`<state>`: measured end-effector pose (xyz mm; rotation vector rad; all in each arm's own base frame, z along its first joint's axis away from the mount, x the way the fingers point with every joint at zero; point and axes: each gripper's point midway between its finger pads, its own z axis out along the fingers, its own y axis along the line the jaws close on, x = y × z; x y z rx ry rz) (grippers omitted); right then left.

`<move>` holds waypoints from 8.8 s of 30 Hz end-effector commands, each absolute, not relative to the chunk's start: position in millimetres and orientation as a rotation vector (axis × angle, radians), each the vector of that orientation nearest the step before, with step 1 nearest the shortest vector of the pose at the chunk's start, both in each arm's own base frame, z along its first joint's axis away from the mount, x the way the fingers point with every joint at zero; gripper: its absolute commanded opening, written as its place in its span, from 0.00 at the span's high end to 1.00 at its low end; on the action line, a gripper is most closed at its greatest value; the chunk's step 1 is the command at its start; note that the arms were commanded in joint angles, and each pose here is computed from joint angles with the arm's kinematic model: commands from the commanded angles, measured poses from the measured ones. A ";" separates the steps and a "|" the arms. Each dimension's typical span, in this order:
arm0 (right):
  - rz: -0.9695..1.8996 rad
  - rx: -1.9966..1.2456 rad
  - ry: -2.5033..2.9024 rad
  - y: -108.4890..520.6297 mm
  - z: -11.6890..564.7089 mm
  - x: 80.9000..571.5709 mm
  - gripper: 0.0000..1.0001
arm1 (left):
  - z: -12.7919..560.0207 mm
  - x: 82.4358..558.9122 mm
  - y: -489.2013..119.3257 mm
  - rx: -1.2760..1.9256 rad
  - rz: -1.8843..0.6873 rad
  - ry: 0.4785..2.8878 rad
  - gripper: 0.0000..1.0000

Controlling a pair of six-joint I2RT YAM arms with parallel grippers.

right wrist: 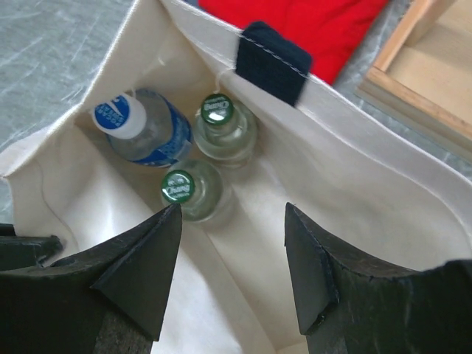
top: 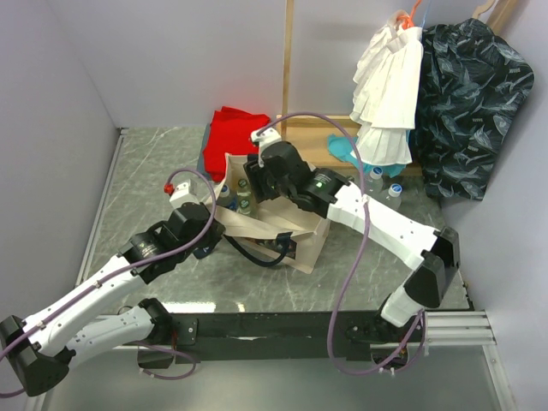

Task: Take the beverage out of the canvas bag
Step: Take out the drink from the canvas bag, then place the drink at the center of the board.

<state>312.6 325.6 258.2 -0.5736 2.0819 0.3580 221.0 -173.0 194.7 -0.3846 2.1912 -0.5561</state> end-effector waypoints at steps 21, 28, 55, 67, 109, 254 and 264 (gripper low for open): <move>0.429 -0.782 2.151 380.2 226.3 298.0 0.37 | 192.9 213.4 -168.0 -0.374 -0.546 2.201 0.84; 0.436 -0.794 2.170 386.0 214.4 298.6 0.37 | 196.8 210.2 -160.5 -0.394 -0.535 2.191 0.83; 0.439 -0.816 2.214 397.7 180.9 304.9 0.47 | 195.0 210.6 -155.9 -0.416 -0.521 2.178 0.82; 0.430 -0.810 2.252 393.8 166.6 306.9 0.47 | 195.0 210.4 -156.1 -0.414 -0.524 2.177 0.82; 0.361 -0.675 2.138 370.2 221.0 323.2 1.00 | 192.7 212.3 -156.9 -0.410 -0.512 2.182 0.80; 0.037 0.218 1.841 55.4 376.5 236.5 1.00 | 200.8 228.2 -188.3 -0.317 -0.570 2.194 0.83; 0.011 0.306 1.897 40.0 347.0 238.0 1.00 | 199.1 226.7 -187.4 -0.312 -0.572 2.195 0.82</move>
